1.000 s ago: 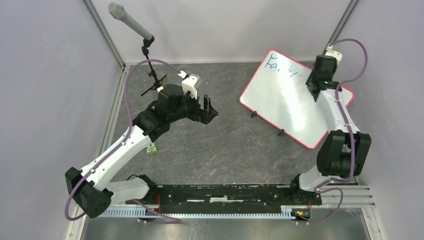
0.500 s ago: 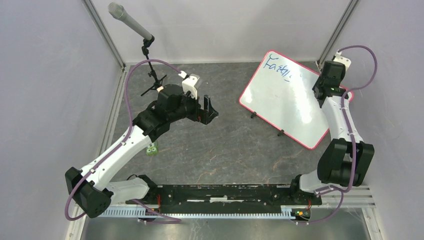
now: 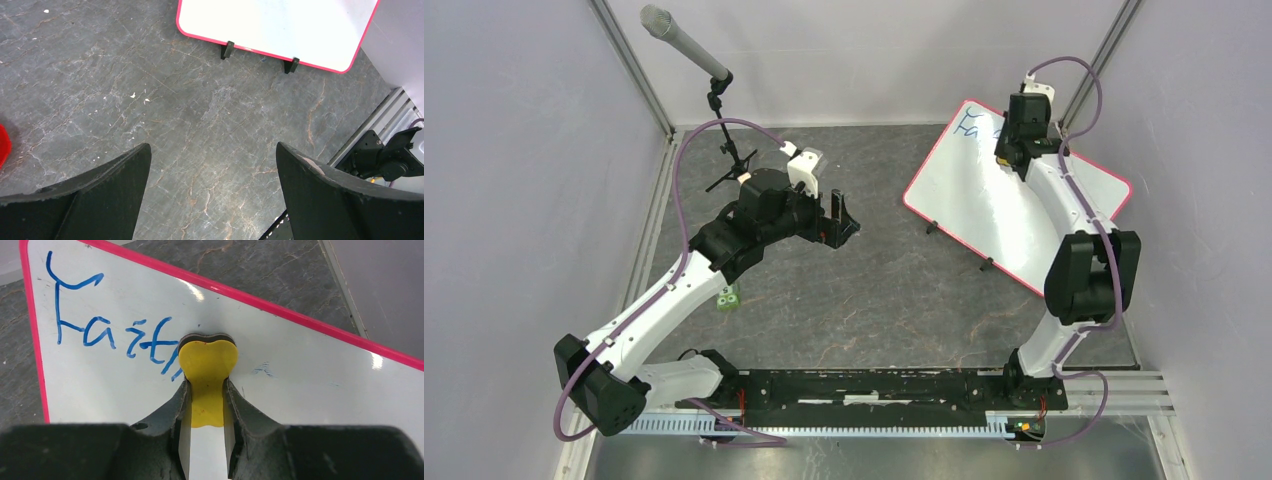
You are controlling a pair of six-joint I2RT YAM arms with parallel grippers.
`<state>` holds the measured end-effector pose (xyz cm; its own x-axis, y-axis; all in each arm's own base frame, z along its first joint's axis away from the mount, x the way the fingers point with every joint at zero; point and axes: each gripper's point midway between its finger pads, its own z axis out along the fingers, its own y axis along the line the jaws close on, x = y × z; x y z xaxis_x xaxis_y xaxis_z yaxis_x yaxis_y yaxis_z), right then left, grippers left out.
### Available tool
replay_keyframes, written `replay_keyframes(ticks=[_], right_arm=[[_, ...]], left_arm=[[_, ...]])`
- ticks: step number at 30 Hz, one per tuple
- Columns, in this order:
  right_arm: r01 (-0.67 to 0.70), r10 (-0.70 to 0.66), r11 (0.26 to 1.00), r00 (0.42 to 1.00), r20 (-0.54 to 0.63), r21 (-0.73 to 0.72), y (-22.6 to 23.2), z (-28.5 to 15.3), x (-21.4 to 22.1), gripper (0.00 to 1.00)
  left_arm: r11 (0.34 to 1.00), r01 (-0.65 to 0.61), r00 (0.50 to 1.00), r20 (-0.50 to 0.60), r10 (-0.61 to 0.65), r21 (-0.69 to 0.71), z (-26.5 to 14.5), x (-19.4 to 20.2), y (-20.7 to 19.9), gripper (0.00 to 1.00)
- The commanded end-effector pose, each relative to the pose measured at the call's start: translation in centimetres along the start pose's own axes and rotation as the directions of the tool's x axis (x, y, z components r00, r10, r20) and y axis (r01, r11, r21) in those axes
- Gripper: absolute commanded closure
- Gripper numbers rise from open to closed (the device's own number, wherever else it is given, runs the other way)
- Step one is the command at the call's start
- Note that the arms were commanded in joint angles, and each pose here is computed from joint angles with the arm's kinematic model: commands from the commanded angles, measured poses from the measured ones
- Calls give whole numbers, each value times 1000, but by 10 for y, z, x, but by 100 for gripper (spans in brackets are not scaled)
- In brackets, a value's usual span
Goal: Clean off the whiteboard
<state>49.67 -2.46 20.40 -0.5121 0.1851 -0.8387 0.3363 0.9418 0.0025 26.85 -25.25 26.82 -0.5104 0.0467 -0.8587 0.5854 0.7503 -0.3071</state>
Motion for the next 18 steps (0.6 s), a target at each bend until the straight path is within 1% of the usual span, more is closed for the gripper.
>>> replay_keyframes(ticks=[1,7,11,14,18], right_arm=[[-34,30,997,998,51,74,-30,-17,-20,76],[-89,81,979,996,48,184,-104,-35,5,76],[-106,93,960,994,61,259,-140,-52,19,76],[-110,92,954,993,76,279,-149,-58,24,76],[-103,89,967,993,73,235,-136,-49,22,76]], left_arm=[[999,-43,998,52,42,14,-7,-14,-4,0],[999,-38,998,51,37,23,-7,-13,-5,0],[999,-36,998,54,34,34,-7,-14,-8,0],[999,-34,998,54,32,34,-7,-13,-8,0],[999,-35,998,57,33,36,-8,-14,-8,0]])
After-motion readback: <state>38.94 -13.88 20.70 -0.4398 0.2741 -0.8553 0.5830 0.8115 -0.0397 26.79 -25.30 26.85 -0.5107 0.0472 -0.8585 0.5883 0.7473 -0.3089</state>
